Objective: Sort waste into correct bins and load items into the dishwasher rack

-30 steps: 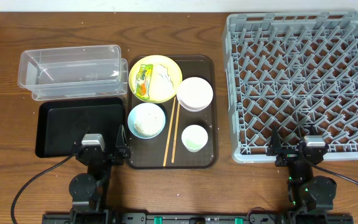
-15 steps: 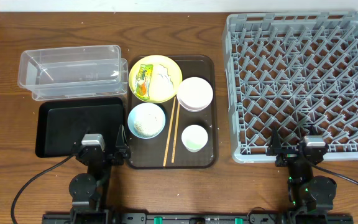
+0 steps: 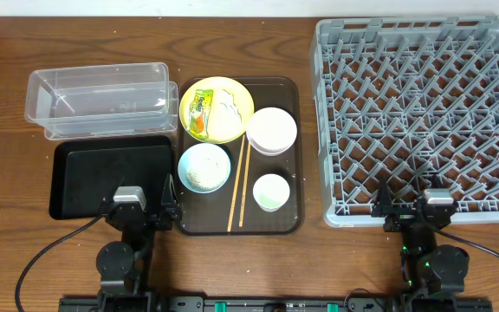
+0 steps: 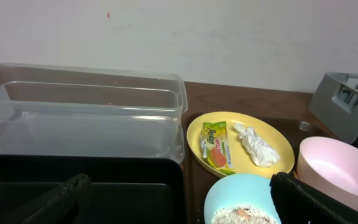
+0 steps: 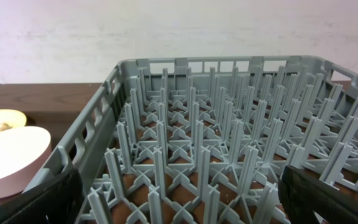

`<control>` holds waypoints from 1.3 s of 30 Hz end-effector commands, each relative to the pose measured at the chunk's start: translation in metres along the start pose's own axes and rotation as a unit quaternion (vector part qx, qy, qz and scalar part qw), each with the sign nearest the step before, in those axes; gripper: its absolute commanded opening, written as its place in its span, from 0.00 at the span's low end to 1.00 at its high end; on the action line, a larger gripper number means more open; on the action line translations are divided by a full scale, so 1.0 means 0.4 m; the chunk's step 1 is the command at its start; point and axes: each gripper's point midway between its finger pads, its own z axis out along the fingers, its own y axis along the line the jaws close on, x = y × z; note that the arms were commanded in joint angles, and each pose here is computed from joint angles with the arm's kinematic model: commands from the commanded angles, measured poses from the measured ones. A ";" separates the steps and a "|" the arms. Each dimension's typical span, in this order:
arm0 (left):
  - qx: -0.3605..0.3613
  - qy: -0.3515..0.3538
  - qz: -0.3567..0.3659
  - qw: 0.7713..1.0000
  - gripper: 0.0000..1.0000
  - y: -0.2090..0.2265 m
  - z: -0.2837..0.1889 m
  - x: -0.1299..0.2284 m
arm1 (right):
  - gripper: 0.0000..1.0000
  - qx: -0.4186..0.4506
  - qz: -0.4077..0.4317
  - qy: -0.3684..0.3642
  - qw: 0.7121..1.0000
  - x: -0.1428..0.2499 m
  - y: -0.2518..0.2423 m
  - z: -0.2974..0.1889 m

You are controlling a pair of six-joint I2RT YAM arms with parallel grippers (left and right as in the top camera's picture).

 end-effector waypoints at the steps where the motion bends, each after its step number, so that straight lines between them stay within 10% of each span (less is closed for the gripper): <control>1: -0.002 0.024 -0.003 1.000 0.94 0.004 0.002 0.038 | 0.99 -0.003 0.005 0.010 1.000 0.007 0.005 0.000; 19: -0.024 0.209 -0.009 0.978 0.94 -0.004 0.032 -0.032 | 0.99 0.011 0.008 0.177 0.984 -0.089 0.003 0.073; 30: -0.047 0.436 -0.017 0.899 0.94 -0.011 0.071 -0.069 | 0.99 0.012 0.013 0.354 0.935 -0.059 0.008 0.135; 39: 0.000 0.437 -0.071 0.896 0.93 -0.067 0.123 -0.073 | 0.99 -0.008 0.021 0.358 0.933 -0.057 0.027 0.140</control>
